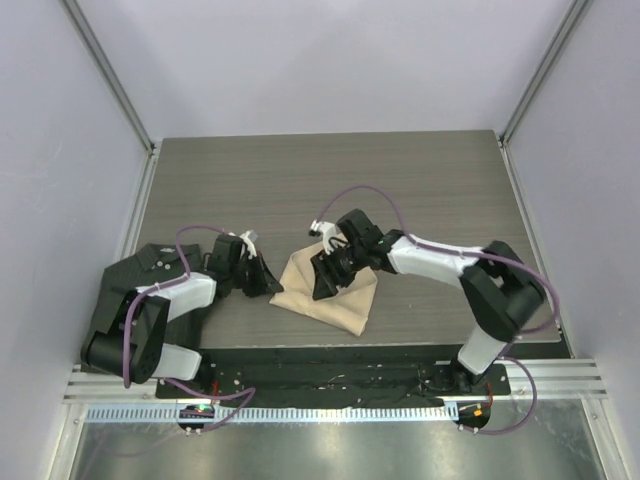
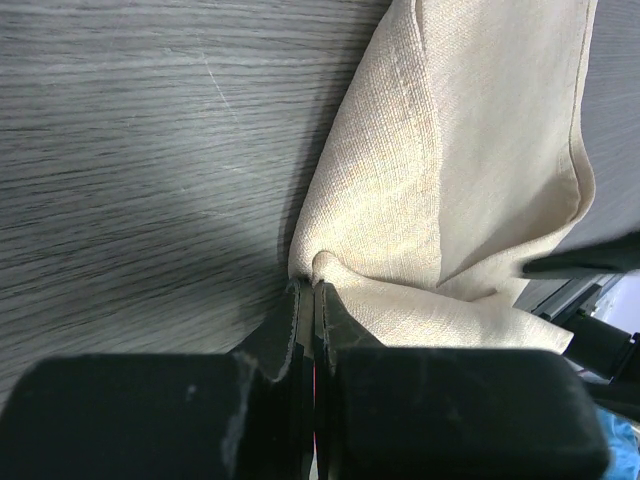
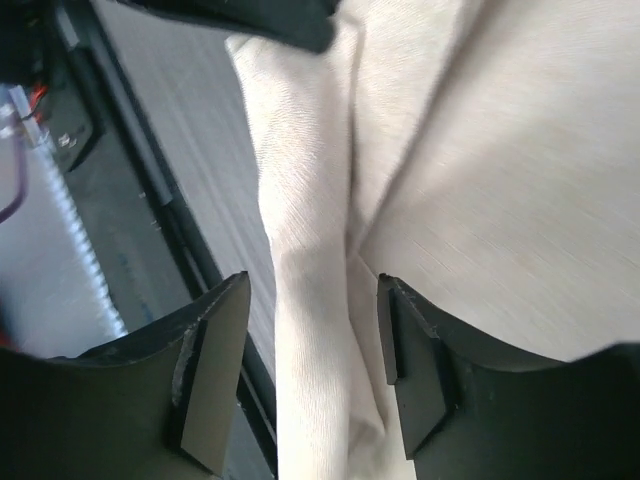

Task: Fold the napkin, place the utensils inside, and roll it up
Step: Roll the napkin with the utensil

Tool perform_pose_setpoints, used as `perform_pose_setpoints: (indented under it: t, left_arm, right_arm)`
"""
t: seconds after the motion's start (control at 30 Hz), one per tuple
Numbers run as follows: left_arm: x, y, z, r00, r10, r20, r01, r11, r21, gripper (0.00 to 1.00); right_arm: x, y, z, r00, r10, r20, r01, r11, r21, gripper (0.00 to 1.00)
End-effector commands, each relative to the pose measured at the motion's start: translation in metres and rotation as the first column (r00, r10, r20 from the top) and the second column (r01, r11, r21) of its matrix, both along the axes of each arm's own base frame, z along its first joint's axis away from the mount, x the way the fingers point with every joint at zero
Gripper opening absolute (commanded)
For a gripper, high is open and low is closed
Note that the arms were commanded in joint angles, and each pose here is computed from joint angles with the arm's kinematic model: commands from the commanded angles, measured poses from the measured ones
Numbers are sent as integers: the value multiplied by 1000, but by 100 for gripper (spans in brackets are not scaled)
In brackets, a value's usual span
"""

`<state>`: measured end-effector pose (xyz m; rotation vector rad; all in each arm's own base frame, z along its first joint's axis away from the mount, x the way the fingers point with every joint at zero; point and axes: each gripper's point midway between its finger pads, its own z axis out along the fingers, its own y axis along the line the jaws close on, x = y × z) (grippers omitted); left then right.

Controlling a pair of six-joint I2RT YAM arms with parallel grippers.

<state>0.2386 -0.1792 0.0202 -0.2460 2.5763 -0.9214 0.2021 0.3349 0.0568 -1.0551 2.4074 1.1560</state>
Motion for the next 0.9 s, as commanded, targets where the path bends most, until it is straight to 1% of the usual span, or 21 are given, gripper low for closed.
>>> perform_pose_setpoints:
  t: [0.0, 0.03, 0.07, 0.1, 0.13, 0.17, 0.2, 0.23, 0.3, 0.33, 0.4, 0.5, 0.7, 0.87]
  left_arm:
    - [-5, 3, -8, 1000, -7, -29, 8, 1000, 30, 0]
    - [-5, 2, -8, 999, -7, -32, 8, 1000, 30, 0]
    - [-4, 2, -7, 1000, -7, -29, 8, 1000, 30, 0]
    - [-3, 2, -7, 1000, -6, -27, 7, 1000, 30, 0]
    - [-2, 2, -7, 1000, -7, -25, 8, 1000, 30, 0]
    - [-3, 2, -7, 1000, -6, -27, 7, 1000, 30, 0]
    - [-2, 2, -7, 1000, -6, -24, 7, 999, 32, 0]
    - [-2, 2, -6, 1000, -6, -23, 7, 999, 31, 0]
    - [-2, 3, -6, 1000, -5, -19, 6, 999, 31, 0]
    - [-2, 3, -6, 1000, -4, -19, 5, 999, 32, 0]
    - [-5, 4, -8, 999, -4, -38, 6, 999, 41, 0]
    - [-5, 4, -7, 999, -6, -36, 7, 999, 38, 0]
    - [-5, 4, -6, 999, -3, -35, 4, 999, 39, 0]
    - [-3, 4, -6, 999, -5, -34, 7, 999, 41, 0]
  right_arm:
    - [-3, -16, 43, 966, -57, 253, 84, 992, -98, 63]
    - [5, -26, 49, 933, -105, 345, 162, 976, -143, 64]
    - [0, -27, 52, 920, -117, 374, 190, 968, -165, 64]
    - [-15, -30, 48, 910, -101, 402, 201, 956, -214, 64]
    - [-10, -39, 48, 872, -128, 473, 274, 927, -255, 64]
    - [-14, -42, 51, 858, -161, 487, 318, 913, -257, 64]
    - [-30, -43, 45, 861, -137, 490, 309, 906, -289, 64]
    - [-31, -47, 44, 849, -149, 507, 336, 893, -300, 64]
    - [-51, -48, 34, 859, -146, 491, 339, 880, -332, 63]
    - [-51, -52, 32, 847, -151, 509, 362, 865, -346, 63]
    - [-60, -56, 21, 848, -137, 513, 368, 847, -383, 63]
    - [-59, -62, 11, 838, -134, 529, 389, 826, -407, 63]
    - [-59, -67, 1, 832, -116, 542, 392, 815, -428, 63]
    - [-62, -67, -9, 844, -102, 527, 368, 825, -429, 59]
